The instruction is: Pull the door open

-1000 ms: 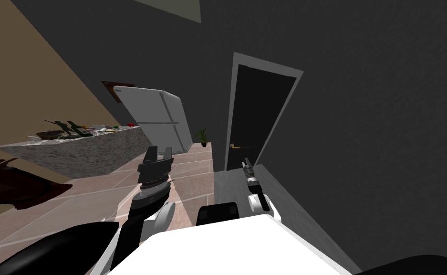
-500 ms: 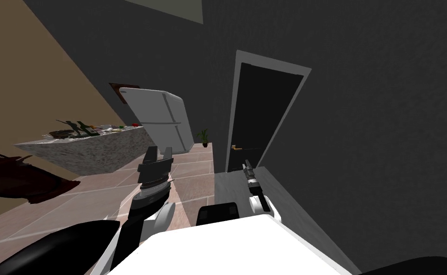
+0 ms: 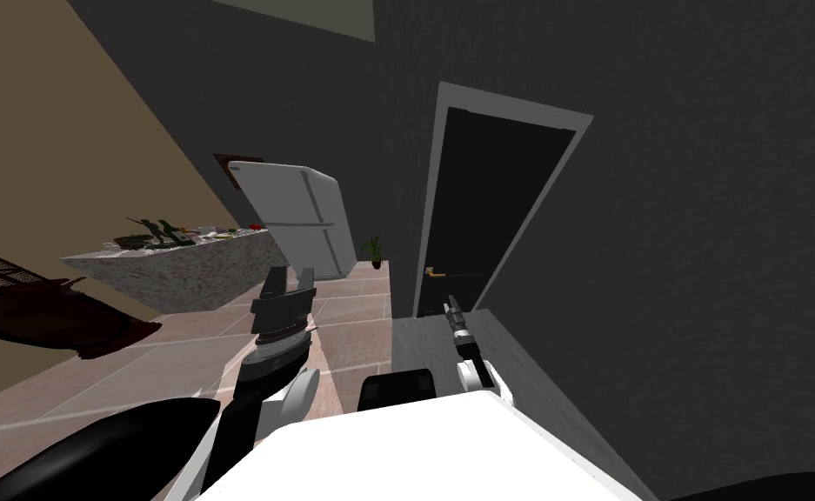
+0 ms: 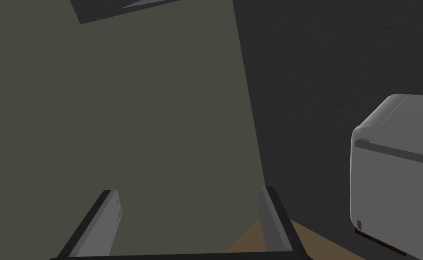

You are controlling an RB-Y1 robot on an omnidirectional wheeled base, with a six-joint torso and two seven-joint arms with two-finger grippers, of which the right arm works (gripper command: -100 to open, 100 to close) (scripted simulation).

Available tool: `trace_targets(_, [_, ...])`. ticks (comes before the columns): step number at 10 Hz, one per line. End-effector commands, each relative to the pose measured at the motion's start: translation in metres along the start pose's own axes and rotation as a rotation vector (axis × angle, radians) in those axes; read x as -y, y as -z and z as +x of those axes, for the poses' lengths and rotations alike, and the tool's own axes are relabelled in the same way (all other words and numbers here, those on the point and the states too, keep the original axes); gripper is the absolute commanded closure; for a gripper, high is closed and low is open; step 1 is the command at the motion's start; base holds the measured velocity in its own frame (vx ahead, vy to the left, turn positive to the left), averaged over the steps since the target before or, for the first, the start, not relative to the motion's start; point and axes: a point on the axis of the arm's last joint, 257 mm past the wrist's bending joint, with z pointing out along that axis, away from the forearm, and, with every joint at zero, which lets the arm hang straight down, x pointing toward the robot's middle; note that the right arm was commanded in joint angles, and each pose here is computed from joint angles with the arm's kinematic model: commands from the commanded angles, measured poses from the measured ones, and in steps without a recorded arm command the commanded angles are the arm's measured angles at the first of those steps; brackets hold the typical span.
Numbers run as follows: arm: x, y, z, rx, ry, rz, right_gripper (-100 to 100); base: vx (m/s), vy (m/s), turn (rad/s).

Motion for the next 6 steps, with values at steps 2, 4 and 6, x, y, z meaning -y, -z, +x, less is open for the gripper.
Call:
trace_targets(2, [0.018, 0.0043, -0.005, 0.005, -0.002, 0.03, -100, 0.057, -0.021, 0.031])
trace_targets(4, [0.033, 0.0091, -0.013, 0.011, -0.004, 0.054, -100, 0.076, -0.023, 0.079])
trace_targets(6, [0.041, 0.0124, -0.018, 0.015, -0.004, 0.068, -100, 0.061, -0.017, 0.033])
